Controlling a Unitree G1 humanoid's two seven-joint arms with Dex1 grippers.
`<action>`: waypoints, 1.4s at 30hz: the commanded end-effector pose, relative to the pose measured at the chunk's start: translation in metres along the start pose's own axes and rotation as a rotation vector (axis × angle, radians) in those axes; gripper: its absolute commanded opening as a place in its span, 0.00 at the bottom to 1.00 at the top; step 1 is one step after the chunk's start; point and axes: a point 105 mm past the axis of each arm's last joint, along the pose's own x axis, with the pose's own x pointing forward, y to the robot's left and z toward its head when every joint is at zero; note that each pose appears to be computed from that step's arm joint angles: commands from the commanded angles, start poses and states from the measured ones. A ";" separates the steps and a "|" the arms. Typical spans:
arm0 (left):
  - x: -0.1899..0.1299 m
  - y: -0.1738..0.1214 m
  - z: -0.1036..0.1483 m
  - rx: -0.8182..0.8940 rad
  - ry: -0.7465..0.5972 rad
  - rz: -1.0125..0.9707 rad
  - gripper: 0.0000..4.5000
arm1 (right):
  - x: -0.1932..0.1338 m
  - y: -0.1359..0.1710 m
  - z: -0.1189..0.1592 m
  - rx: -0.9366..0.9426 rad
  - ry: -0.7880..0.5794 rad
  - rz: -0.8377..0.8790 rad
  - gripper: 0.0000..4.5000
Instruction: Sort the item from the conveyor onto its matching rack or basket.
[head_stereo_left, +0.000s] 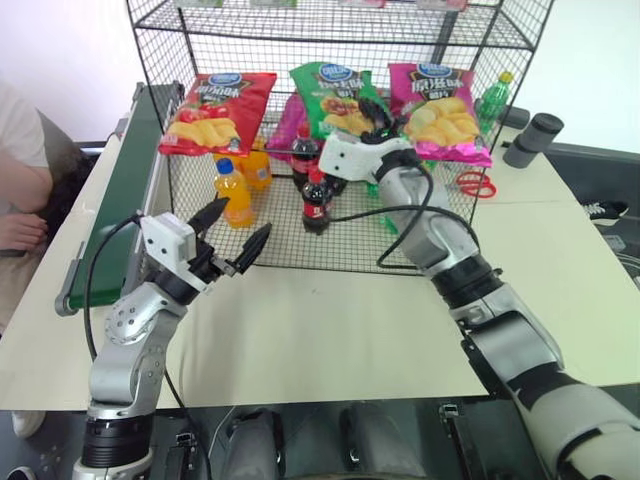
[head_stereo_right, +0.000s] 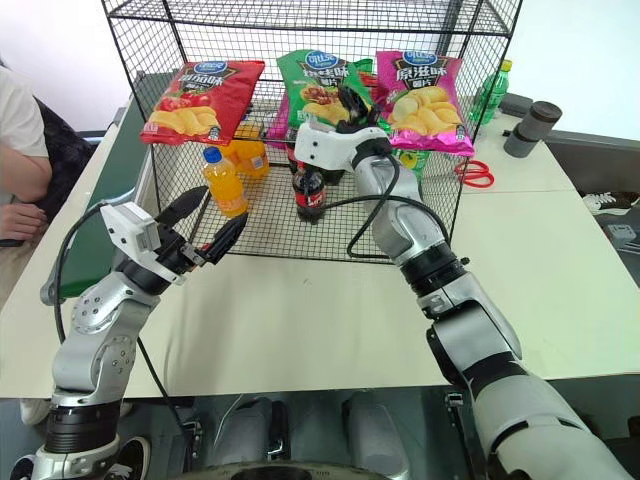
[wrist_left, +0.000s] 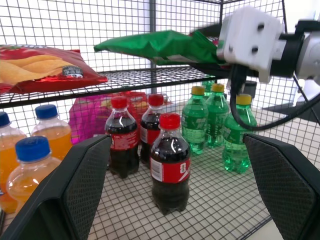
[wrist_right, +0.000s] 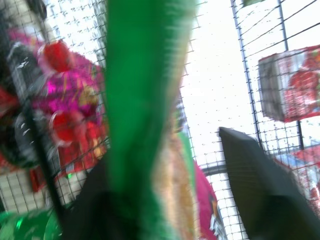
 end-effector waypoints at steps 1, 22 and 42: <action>0.001 -0.005 0.009 0.031 -0.026 -0.022 1.00 | 0.001 -0.010 0.030 0.047 -0.094 -0.017 0.89; 0.003 -0.007 0.006 0.036 -0.014 -0.036 1.00 | -0.027 -0.015 0.104 0.557 -0.444 0.042 0.89; -0.042 0.008 0.011 -0.261 0.175 -0.512 1.00 | -0.213 -0.012 0.007 1.250 -0.341 0.511 0.95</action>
